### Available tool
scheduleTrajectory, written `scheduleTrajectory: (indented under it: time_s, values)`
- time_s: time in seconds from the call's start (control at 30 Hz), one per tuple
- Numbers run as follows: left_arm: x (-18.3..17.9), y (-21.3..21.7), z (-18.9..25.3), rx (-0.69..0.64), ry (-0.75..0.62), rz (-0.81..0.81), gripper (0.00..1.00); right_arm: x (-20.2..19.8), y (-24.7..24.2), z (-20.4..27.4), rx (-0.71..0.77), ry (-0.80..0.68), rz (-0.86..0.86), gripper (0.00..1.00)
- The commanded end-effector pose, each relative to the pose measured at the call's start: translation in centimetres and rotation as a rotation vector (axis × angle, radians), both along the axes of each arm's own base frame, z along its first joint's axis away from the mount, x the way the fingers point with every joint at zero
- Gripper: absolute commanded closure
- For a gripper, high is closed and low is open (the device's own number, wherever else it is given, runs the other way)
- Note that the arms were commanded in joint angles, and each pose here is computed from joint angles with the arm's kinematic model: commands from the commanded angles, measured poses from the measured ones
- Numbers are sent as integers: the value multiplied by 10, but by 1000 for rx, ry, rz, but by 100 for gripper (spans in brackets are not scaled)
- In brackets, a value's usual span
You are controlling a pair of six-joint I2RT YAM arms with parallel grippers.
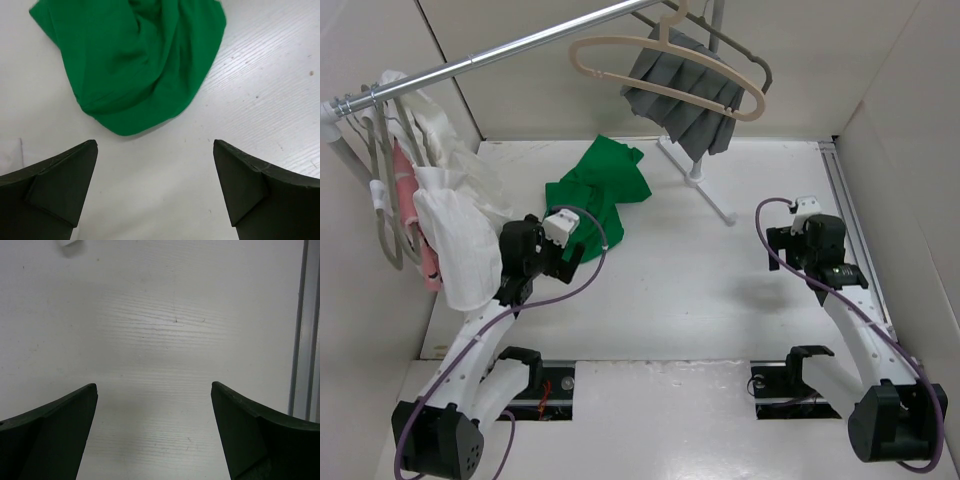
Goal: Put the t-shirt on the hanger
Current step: Move the tshirt to the center of the board
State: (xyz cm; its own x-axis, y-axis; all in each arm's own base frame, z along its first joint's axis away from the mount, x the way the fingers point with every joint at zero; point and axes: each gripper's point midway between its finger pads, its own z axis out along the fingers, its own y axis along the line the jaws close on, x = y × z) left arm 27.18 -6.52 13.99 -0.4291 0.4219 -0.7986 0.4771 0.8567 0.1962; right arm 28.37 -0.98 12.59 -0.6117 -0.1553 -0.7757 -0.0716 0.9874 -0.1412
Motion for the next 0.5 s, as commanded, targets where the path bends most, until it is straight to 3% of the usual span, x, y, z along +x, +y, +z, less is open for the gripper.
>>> scheduleTrajectory:
  time_s: [0.0,0.07,0.13,0.2,0.33,0.47]
  values:
    - [-1,-21,32,-35,-107,-148,0,15,-1,27,-10,-75,12,0]
    - [-8,-31,27,-34,-114,-236,0,15,0,27,-13,-75,25,0]
    - [-15,-37,12,127,-166,-472,0,16,2,27,-7,-75,32,0]
    - [-32,-46,-16,192,-122,-651,5,16,3,27,-10,-75,46,0]
    - [-4,-42,-39,239,-65,-516,27,14,9,28,-4,-77,92,0]
    - [20,-29,-49,321,-24,-429,25,14,21,26,4,-82,177,0]
